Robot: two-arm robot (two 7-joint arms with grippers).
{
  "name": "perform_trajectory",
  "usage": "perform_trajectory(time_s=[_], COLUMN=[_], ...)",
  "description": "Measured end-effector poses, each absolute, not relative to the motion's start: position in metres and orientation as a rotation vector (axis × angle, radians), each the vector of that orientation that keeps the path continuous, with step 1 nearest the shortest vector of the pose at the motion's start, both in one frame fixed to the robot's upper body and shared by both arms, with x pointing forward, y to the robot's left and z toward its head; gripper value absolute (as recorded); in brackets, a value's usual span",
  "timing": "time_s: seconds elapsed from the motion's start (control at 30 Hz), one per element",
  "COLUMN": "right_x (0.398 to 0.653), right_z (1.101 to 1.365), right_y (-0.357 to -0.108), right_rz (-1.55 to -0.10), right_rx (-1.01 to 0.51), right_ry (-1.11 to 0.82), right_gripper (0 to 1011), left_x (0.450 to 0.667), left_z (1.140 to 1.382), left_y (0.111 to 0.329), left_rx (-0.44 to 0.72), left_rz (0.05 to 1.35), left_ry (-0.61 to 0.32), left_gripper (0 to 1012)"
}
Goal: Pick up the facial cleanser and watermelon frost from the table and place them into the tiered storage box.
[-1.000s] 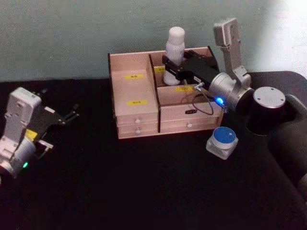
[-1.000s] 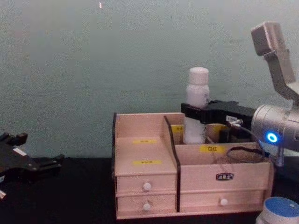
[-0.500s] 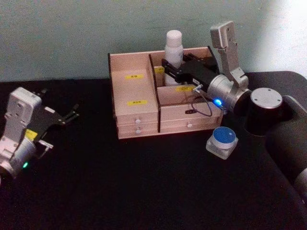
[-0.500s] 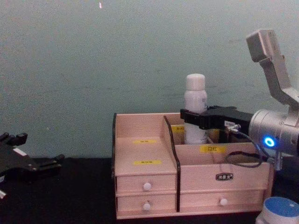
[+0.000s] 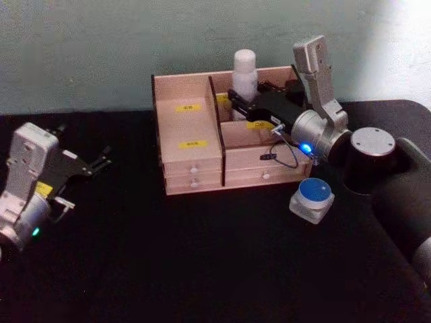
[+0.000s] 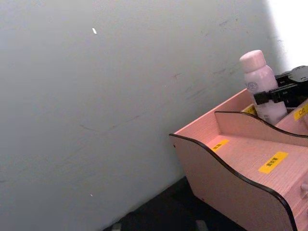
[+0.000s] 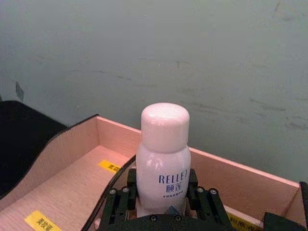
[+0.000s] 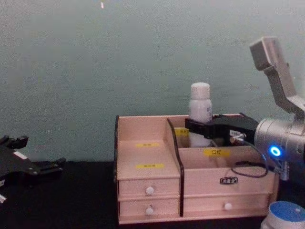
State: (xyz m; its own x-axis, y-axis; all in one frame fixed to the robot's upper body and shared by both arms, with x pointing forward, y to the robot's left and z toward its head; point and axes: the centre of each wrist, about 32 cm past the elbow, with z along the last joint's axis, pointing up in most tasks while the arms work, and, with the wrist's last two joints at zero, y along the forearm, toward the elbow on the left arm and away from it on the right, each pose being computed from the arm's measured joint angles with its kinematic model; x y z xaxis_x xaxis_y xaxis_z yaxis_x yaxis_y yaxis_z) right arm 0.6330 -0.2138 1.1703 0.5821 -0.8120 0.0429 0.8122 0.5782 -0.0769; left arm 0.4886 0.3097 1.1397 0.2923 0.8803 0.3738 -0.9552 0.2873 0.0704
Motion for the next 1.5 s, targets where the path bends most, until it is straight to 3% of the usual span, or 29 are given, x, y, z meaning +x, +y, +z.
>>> perform_trajectory(time_s=[1.33,1.5], right_x=[0.6293,0.6293], right_z=[1.1602,1.1603], right_y=[-0.2157,-0.2156], right_rz=[-0.955,-0.954], right_rx=[-0.111,-0.111], right_ry=[-0.003,-0.003], right_gripper=[589,699], left_x=[0.4886,0.4886], left_z=[1.1398,1.1398], left_y=[0.3097,0.3097], left_rx=[0.304,0.304], left_rz=[1.248,1.248], left_ry=[-0.285,-0.285], left_gripper=[1001,1001])
